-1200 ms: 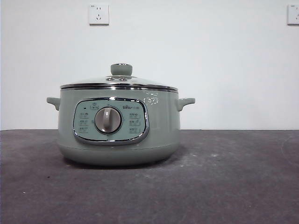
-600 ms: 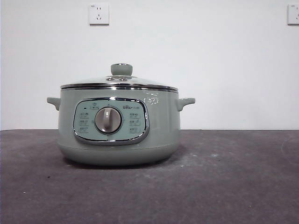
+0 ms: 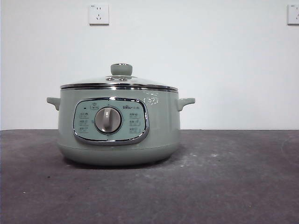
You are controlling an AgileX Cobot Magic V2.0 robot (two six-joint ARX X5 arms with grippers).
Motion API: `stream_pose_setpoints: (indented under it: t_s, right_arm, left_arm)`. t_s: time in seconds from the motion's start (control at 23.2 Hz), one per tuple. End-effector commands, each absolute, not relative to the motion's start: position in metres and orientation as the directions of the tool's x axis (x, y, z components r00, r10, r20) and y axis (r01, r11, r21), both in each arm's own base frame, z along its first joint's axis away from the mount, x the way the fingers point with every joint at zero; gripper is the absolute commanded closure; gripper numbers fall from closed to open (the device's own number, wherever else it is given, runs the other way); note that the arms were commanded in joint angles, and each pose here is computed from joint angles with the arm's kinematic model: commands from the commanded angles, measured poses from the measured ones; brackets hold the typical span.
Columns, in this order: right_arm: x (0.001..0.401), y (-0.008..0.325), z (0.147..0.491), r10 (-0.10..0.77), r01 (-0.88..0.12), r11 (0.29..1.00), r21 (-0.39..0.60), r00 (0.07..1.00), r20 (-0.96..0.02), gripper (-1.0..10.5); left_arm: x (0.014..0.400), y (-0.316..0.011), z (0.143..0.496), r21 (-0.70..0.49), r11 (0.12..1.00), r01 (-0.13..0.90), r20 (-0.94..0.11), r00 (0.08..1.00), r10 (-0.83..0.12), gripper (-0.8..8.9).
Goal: Pick up the pumpkin,open the lid,put the pumpkin in the pot,close the lid
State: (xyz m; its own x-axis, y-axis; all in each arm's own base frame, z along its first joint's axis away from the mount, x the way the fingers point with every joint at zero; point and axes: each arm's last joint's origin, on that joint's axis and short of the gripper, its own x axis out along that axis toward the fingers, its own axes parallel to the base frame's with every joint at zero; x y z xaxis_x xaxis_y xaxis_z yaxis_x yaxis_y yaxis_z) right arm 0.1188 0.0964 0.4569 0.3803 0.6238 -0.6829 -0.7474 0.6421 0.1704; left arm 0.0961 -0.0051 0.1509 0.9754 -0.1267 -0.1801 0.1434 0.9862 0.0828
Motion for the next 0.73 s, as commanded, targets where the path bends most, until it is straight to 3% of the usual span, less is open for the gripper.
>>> stream_pose_setpoints:
  t_s: [0.04,0.26,0.43,0.6,0.73]
  right_arm:
    - [0.117,0.095,0.457,0.618,-0.745,0.645,0.170,0.378,-0.689,9.5]
    - [0.112,0.077,0.463,0.603,-0.728,0.676,0.115,0.457,-0.653,9.5]
    - [0.093,0.045,0.487,0.633,-0.666,0.741,0.086,0.650,-0.421,9.5]
    - [0.068,0.024,0.492,0.538,-0.557,0.830,-0.020,0.810,-0.234,9.5]
    - [0.062,0.018,0.469,0.481,-0.491,0.868,-0.079,0.869,-0.117,9.5]
  left_arm:
    - [0.097,-0.005,0.146,0.075,0.987,0.139,-0.192,0.974,-0.123,8.17]
    - [0.097,-0.005,0.146,0.075,0.987,0.139,-0.192,0.974,-0.123,8.17]
    - [0.097,-0.005,0.146,0.075,0.987,0.139,-0.191,0.974,-0.123,8.17]
    - [0.097,-0.005,0.146,0.075,0.987,0.139,-0.192,0.974,-0.122,8.17]
    - [0.097,-0.005,0.146,0.075,0.987,0.139,-0.191,0.974,-0.123,8.17]
